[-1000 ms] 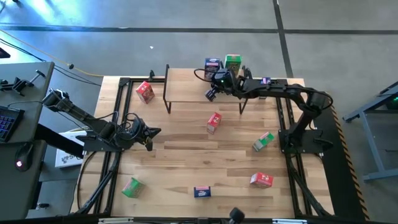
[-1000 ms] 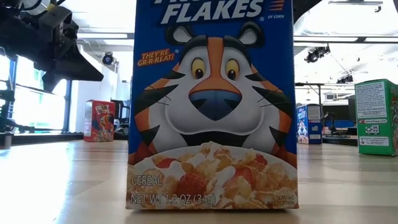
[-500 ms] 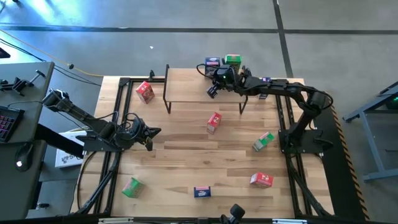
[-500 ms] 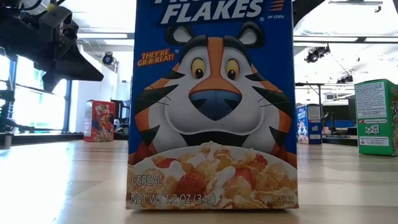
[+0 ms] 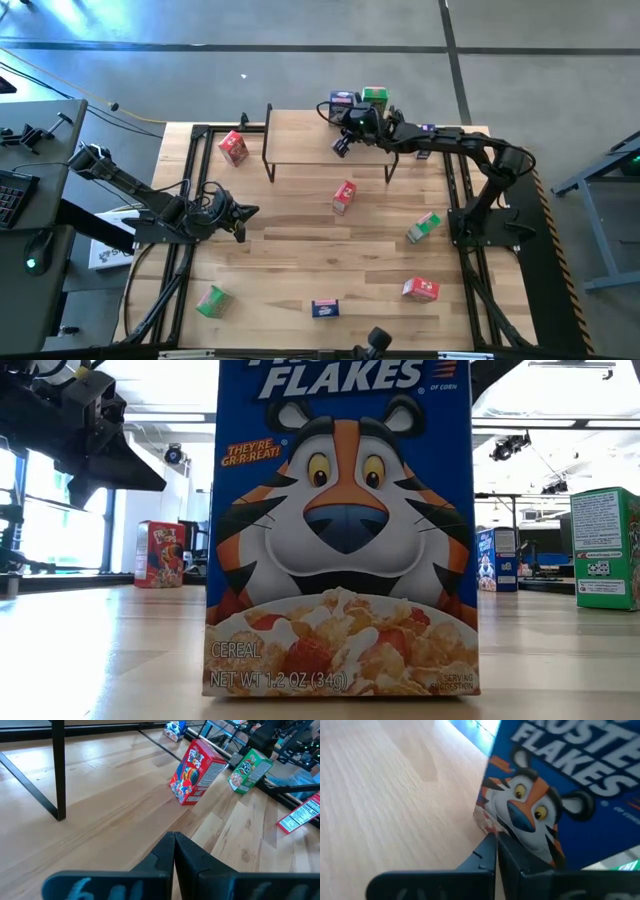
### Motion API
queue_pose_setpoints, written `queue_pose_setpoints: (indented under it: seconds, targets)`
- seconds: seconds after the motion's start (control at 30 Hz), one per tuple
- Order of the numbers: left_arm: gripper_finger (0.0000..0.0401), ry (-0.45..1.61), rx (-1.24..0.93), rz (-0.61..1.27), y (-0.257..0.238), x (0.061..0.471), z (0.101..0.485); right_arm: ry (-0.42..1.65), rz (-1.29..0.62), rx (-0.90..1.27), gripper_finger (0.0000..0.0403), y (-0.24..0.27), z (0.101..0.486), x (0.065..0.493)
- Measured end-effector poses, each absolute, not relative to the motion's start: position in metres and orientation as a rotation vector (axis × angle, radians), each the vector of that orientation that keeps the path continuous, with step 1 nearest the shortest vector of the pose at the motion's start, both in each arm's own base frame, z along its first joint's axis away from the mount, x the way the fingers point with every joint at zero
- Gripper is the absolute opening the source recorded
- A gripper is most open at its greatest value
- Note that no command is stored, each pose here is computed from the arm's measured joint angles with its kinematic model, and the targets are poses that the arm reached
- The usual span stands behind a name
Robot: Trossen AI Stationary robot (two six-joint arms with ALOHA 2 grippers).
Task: Stack cereal on shelf
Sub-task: Put the middle blue cereal box on the shelf, then put the middle red cereal box on the shelf
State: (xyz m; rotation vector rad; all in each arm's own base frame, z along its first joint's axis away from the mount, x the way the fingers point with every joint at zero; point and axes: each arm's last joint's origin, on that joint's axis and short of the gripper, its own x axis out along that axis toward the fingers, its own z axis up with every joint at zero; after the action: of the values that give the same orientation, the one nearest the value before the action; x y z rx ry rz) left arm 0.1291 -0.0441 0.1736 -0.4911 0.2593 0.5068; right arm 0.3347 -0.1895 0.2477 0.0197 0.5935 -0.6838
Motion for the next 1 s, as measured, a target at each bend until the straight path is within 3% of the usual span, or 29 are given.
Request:
queue_pose_setpoints:
  seconds: [0.2,0.43,0.7,1.0]
  targets:
    - [0.0003,0.276,-0.483,0.475,-0.045,0.13,0.174,0.58,-0.639,-0.037,0.0,-0.179,0.256,0.338]
    - [0.0003,0.191,-0.459,0.306,-0.054,0.142,0.188,0.576,-0.481,-0.156,0.0,-0.124,0.286,0.332]
    - [0.0003,0.166,-0.4,0.305,-0.061,0.165,0.198,0.447,-0.389,-0.101,0.0,-0.066,0.272,0.287]
    - [0.0003,0.238,-0.402,0.337,-0.049,0.211,0.209,0.322,-0.411,-0.059,0.0,-0.02,0.257,0.232]
